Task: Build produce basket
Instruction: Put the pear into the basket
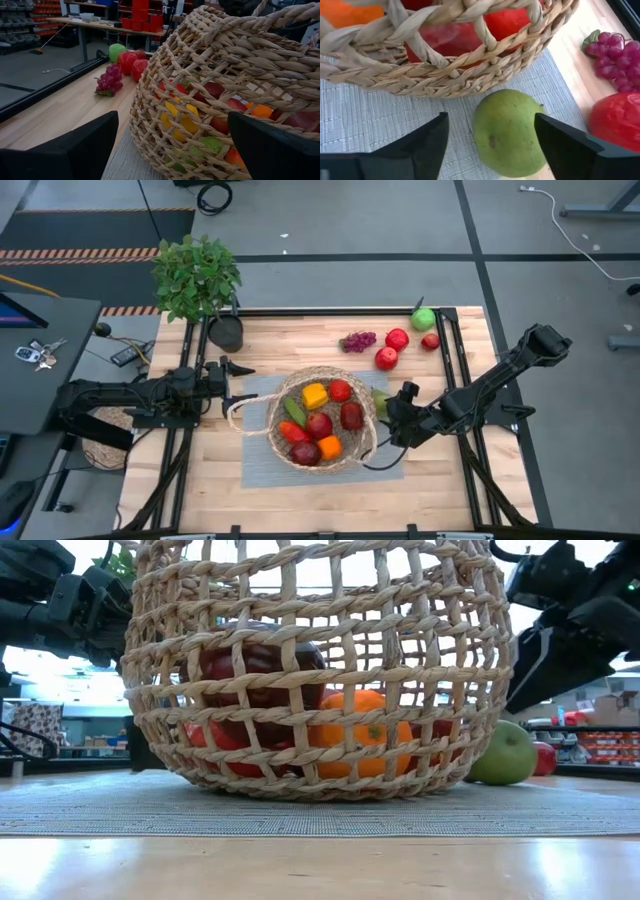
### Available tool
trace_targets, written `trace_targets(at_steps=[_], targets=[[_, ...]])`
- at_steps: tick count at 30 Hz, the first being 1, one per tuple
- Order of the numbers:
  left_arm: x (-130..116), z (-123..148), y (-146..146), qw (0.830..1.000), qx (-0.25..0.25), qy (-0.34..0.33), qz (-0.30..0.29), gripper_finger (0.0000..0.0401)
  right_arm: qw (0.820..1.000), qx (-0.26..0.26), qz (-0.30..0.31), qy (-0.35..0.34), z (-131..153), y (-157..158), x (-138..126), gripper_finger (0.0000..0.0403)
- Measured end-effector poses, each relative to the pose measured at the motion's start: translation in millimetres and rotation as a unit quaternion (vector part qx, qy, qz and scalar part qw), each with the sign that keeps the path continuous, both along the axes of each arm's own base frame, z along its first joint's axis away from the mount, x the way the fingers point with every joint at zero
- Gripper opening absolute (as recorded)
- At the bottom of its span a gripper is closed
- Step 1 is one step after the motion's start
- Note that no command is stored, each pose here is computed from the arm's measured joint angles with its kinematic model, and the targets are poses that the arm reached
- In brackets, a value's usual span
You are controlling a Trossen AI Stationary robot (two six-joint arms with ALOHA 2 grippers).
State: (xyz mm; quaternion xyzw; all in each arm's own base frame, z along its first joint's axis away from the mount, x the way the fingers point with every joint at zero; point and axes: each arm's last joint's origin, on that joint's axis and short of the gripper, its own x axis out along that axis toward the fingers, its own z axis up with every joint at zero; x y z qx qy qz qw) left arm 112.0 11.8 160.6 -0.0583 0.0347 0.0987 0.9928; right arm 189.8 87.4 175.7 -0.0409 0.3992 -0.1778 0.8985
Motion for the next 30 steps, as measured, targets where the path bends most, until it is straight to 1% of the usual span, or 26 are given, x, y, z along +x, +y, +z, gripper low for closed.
trace_targets(at_steps=[5, 8, 11, 14, 17, 24, 27, 30], targets=[[0.0, 0.0, 0.0, 1.0, 0.0, 0.0, 0.0, 0.0382, 0.999, -0.018, 0.026, 0.008, 0.5, 0.7, 1.0, 0.0354], [0.0, 0.0, 0.0, 1.0, 0.0, 0.0, 0.0, 0.0382, 0.997, -0.054, 0.054, 0.017, 0.5, 0.7, 2.6, 0.0378], [0.0, 0.0, 0.0, 1.0, 0.0, 0.0, 0.0, 0.0382, 0.996, -0.074, 0.048, 0.017, 0.3, -2.7, 4.6, 0.039], [0.0, 0.0, 0.0, 1.0, 0.0, 0.0, 0.0, 0.0382, 0.996, -0.075, 0.037, 0.007, -0.8, -4.1, 9.3, 0.0394], [0.0, 0.0, 0.0, 1.0, 0.0, 0.0, 0.0, 0.0382, 0.996, -0.083, 0.042, 0.014, -6.6, -2.9, 13.7, 0.0394], [0.0, 0.0, 0.0, 1.0, 0.0, 0.0, 0.0, 0.0382, 0.991, -0.135, 0.006, 0.023, -26.0, -1.5, 21.6, 0.0394], [0.0, 0.1, 0.0, 1.0, 0.0, 0.0, 0.0, 0.0382, 0.99, -0.137, -0.011, 0.016, -35.6, -4.1, 18.8, 0.0393], [0.0, 0.0, 0.0, 1.0, 0.0, 0.0, 0.0, 0.0382, 0.992, -0.125, -0.026, 0.003, -47.2, -10.8, 12.2, 0.0388]])
